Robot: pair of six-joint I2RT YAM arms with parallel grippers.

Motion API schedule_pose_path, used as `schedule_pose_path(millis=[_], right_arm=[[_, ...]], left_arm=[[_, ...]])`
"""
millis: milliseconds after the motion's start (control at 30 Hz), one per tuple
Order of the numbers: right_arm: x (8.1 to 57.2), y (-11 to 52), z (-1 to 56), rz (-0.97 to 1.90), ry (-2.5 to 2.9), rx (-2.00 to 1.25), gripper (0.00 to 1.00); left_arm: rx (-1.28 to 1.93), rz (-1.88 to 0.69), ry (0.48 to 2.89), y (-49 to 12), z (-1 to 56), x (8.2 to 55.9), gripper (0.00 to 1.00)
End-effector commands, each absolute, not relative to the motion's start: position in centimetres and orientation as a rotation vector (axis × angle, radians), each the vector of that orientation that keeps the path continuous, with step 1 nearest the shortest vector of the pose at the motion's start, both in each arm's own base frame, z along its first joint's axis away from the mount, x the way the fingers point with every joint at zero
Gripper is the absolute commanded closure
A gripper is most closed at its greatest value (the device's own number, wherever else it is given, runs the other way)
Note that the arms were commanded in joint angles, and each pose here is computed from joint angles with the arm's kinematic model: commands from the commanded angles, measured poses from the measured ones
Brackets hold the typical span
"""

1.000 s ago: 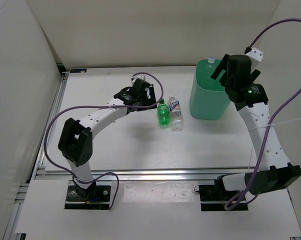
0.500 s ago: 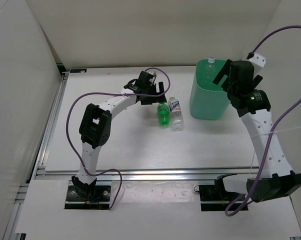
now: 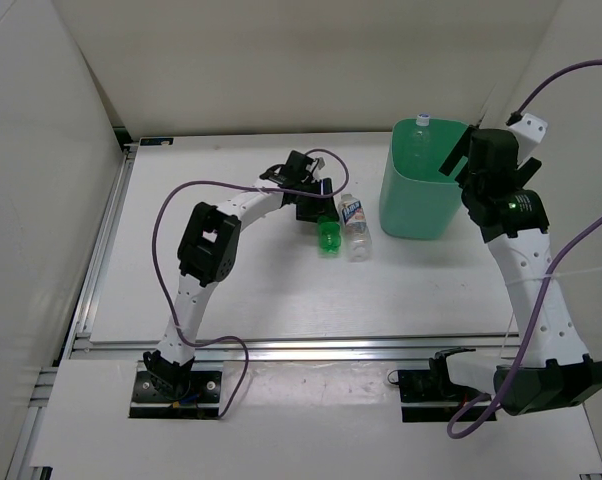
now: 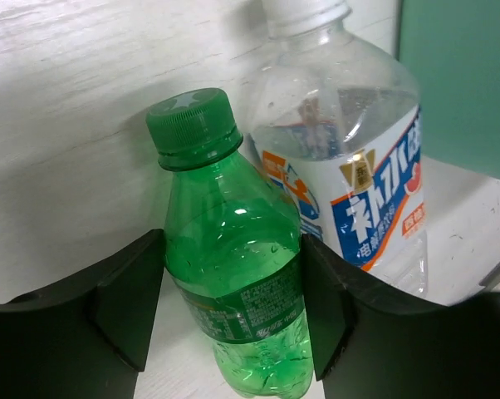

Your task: Put the plastic bottles in the bin

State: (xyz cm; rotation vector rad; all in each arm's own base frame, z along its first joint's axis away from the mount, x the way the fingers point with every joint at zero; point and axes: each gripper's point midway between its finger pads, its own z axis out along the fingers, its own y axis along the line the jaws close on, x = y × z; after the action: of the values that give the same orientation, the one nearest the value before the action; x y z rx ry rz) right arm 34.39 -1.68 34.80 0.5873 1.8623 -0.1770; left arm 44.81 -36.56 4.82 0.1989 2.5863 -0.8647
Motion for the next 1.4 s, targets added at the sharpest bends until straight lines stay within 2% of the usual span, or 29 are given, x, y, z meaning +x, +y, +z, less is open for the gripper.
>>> schedule_pose_path(millis=[0,33,133,200,267,300,433,600,800,967,1067,1367], right_arm=[[34.4,-2.7,35.9,-0.219,1.797,0.609,0.0],[34.4,-2.7,35.9,-0.219,1.797,0.609,0.0],[34.3,-2.9,35.5,-0.232,1.801,0.613,0.0],[34.6,-3.0,35.1,-0.244,1.805,0.617,0.0],[34.5,-3.2,34.7,-0.262,1.809,0.622,0.0],[34.4,-3.4,34.8,-0.277,1.802,0.631,0.0],[33.7,-5.2,35.0,-0.341,1.757,0.688,0.0],[32.7,-6.8,35.7,-0.411,1.701,0.744,0.0],[30.7,-8.1,38.1,-0.43,1.624,0.783,0.0],[29.2,-8.1,38.3,-0.407,1.612,0.788,0.0],[28.1,-8.5,37.8,-0.402,1.615,0.793,0.0],[26.5,-9.2,37.5,-0.379,1.624,0.809,0.0]], left_arm=[[0.178,-0.888,2.518,-35.6,8.8,45.9,0.48],[0.164,-0.892,2.521,-35.5,9.1,45.7,0.48],[0.065,-0.867,2.46,-33.8,12.4,47.4,0.59],[-0.024,-0.862,2.343,-32.5,17.5,49.7,0.64],[-0.128,-0.865,2.243,-31.7,21.8,51.4,0.64],[-0.128,-0.895,2.133,-32.0,26.5,52.4,0.64],[-0.049,-1.031,1.876,-33.8,36.6,54.2,0.6],[0.07,-1.308,1.646,-36.6,42.8,52.7,0.58],[0.238,-1.348,1.475,-42.0,45.1,49.9,0.56],[0.248,-1.365,1.451,-45.8,43.4,49.3,0.55],[0.197,-1.37,1.416,-46.1,43.6,49.8,0.52],[0.162,-1.36,1.501,-47.5,38.9,51.1,0.52]])
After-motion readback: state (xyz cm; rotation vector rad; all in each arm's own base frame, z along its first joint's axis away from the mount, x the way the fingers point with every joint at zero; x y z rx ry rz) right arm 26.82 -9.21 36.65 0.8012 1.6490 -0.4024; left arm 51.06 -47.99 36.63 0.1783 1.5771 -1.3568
